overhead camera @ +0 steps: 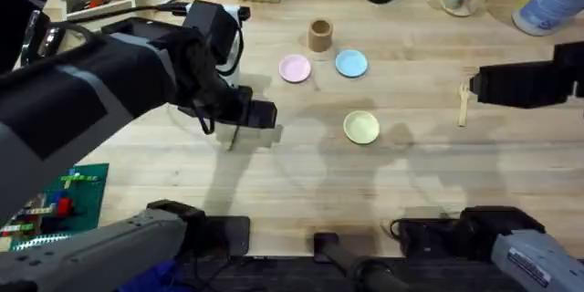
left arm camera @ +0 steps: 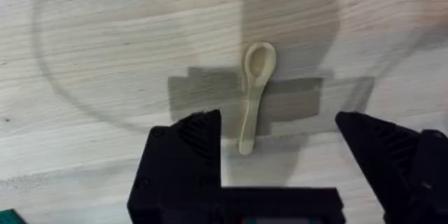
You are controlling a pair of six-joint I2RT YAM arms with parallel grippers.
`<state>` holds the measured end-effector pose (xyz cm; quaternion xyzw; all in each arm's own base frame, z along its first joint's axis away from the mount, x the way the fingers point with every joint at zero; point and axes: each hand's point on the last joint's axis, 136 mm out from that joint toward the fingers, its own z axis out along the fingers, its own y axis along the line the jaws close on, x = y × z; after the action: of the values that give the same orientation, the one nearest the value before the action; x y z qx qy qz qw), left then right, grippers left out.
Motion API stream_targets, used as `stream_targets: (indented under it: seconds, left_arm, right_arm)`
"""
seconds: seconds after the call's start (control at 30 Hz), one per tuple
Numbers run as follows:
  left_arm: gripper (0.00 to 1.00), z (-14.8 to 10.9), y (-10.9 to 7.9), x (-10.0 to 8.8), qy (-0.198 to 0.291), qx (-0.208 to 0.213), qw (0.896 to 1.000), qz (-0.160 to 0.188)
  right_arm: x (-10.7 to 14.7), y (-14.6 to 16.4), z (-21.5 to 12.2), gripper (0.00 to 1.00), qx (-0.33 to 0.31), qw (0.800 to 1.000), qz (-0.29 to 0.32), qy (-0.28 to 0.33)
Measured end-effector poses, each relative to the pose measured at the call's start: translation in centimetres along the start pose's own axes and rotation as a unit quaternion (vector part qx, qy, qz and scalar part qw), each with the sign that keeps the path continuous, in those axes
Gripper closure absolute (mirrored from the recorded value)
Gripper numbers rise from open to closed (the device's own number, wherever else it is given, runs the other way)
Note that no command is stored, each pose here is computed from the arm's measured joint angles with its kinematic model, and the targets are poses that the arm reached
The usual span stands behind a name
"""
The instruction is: Pick up a utensil and set it on the pink plate, then put the other utensil in the container.
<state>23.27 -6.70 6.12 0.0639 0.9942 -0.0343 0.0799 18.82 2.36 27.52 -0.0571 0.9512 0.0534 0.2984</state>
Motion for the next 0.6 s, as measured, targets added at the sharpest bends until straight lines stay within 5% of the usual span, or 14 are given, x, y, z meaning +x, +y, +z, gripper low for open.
stream_targets:
  seconds: [0.6]
  left_arm:
    - [0.007,0.2,-1.2,-3.4,-0.062,0.032,0.997,-0.015]
  right_arm:
    - [-0.1,0.0,0.0,0.004,0.0,1.0,0.0,-0.001]
